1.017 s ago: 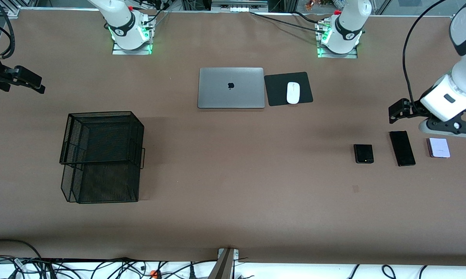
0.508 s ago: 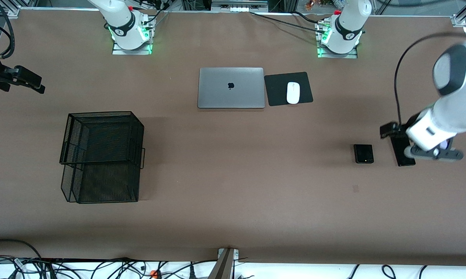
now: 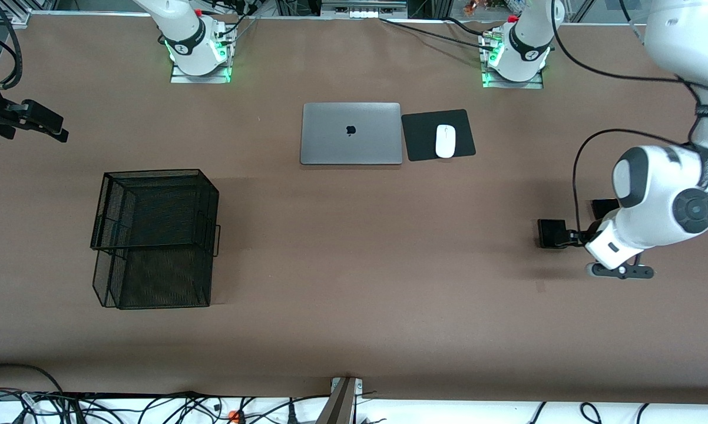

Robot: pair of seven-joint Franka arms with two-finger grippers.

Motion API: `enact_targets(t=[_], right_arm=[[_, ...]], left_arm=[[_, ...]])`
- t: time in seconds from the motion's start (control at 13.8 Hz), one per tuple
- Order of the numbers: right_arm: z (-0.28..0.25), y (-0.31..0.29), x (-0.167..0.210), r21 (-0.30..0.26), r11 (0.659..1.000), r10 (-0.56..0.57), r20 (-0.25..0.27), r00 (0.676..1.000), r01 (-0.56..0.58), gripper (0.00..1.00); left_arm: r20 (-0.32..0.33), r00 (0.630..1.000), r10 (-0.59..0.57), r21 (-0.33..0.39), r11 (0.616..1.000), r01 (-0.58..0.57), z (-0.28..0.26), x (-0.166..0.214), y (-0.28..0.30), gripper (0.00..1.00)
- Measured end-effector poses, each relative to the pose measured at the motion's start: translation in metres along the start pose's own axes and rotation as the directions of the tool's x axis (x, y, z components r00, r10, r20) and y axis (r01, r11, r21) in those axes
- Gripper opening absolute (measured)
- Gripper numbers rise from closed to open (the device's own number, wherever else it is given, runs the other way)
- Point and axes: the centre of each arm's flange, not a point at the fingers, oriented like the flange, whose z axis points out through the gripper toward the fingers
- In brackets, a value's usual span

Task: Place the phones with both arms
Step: 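Lower the left gripper and grasp the black flip phone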

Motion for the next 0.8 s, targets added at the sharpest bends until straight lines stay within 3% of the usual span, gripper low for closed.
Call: enact_targets(t=[0.36, 0.8], right_arm=[[0.001, 0.0, -0.001, 0.0, 1.0, -0.003, 0.01, 1.0, 0.003, 1.0], [0.004, -0.001, -0.003, 0.0, 1.0, -0.015, 0.033, 0.999, 0.015, 1.0]], left_arm=[[0.018, 1.0, -0.016, -0.008, 1.0, 0.016, 0.053, -0.028, -0.008, 1.0], [-0.05, 0.999, -0.019, -0.012, 1.0, 0.018, 0.102, -0.059, -0.006, 1.0]])
